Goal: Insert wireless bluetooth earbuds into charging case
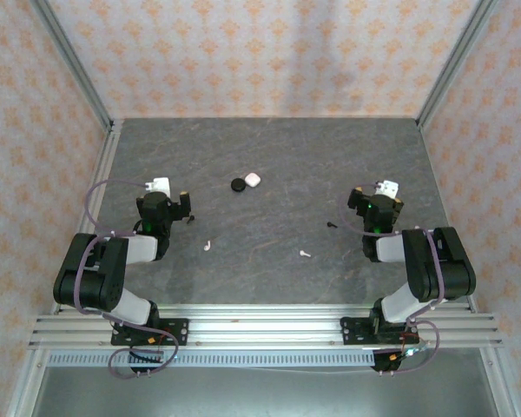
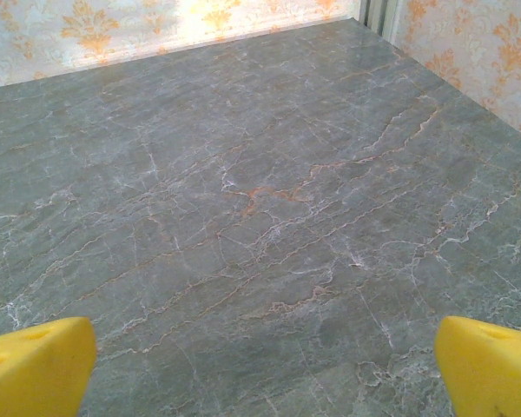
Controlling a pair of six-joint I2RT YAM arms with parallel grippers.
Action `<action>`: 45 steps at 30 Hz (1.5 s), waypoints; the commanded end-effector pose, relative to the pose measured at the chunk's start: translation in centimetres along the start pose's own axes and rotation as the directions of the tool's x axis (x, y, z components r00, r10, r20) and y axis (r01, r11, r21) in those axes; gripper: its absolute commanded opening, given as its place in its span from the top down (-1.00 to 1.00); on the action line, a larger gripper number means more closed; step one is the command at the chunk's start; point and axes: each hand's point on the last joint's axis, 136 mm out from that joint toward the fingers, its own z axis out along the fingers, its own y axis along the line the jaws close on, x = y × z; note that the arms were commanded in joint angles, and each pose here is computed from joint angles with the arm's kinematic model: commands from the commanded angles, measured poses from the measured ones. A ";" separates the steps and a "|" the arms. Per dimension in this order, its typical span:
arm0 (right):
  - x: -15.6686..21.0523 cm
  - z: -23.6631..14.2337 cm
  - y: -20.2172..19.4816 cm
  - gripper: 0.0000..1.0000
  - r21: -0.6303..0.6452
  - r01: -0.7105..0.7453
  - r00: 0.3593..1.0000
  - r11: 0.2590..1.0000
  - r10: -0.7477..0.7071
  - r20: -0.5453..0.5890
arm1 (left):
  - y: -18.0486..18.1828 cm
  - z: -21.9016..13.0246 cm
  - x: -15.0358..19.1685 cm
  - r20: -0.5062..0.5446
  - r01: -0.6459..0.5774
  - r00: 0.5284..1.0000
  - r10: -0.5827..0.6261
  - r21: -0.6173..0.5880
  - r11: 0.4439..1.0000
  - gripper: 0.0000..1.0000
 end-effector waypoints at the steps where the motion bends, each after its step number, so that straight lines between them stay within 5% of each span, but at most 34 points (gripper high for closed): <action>1: -0.9 0.3 0.2 -0.99 -0.004 0.008 1.000 1.000 -0.008 0.017 | -0.3 0.1 -1.7 0.048 -0.004 0.999 0.004 0.009 1.000 -1.00; 29: -1.2 0.0 0.9 -0.99 -0.048 0.021 1.000 0.999 -0.020 0.019 | 0.2 0.1 -2.4 0.036 0.007 0.999 -0.006 -0.019 1.000 -1.00; 37: -4.9 -1.6 0.3 -0.99 0.012 -0.020 0.998 1.000 0.021 -0.051 | 0.8 -0.3 -6.3 -0.218 0.066 0.972 -0.086 -0.100 0.993 -1.00; 41: -6.5 -2.9 0.7 -0.99 0.031 -0.129 0.977 0.991 0.132 -0.169 | -2.4 -0.6 -6.8 -0.357 0.133 0.927 -0.117 0.020 0.991 -1.00; 45: -6.3 -4.1 2.3 -1.00 0.004 -0.207 0.937 0.978 0.199 -0.287 | -7.1 -0.9 -5.7 -0.522 0.106 0.853 -0.019 0.137 0.985 -0.99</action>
